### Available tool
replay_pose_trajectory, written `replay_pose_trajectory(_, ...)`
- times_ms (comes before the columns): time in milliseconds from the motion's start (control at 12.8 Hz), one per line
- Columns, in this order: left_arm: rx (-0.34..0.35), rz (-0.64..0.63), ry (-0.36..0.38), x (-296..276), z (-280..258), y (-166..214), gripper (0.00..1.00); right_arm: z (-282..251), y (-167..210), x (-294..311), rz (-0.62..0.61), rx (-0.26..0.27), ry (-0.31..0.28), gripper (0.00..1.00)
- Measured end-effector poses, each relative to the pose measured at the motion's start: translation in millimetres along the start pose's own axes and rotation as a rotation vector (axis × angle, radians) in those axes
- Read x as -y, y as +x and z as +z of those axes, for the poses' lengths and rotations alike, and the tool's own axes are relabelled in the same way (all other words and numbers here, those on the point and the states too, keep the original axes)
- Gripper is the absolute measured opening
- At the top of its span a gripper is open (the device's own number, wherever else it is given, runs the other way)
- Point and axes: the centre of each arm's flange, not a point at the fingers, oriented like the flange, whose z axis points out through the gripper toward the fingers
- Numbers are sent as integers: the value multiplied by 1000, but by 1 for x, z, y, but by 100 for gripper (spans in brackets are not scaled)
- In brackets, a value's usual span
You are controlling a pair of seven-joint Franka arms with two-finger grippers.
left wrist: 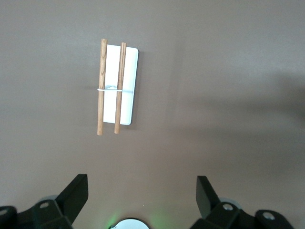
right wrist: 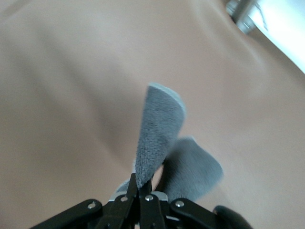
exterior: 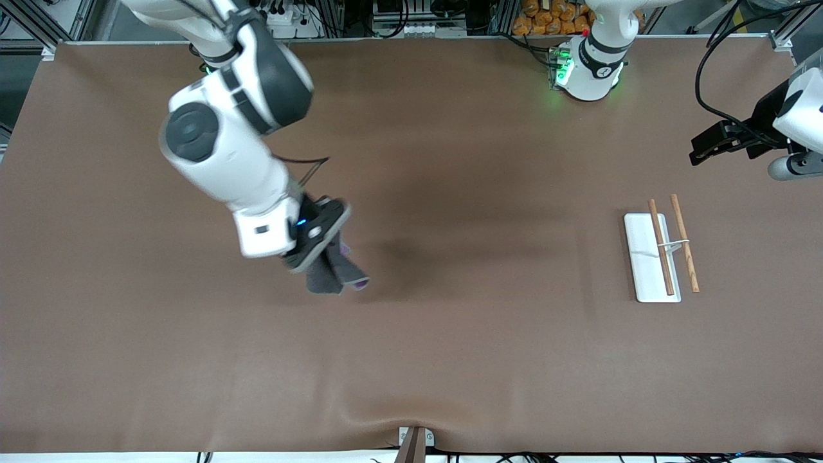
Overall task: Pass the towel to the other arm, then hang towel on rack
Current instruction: 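Lift the grey towel with the right gripper toward the table middle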
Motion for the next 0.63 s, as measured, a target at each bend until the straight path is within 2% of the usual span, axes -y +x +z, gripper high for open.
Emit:
replay_pose_trajectory(313,-23,10,-8,-6,2,5,100,8,48,109,-187,-70,1,2)
replay_pose_trajectory(626,-15,10,-11,-7,8,10,100,8,66,165,-295,-130,-6,2)
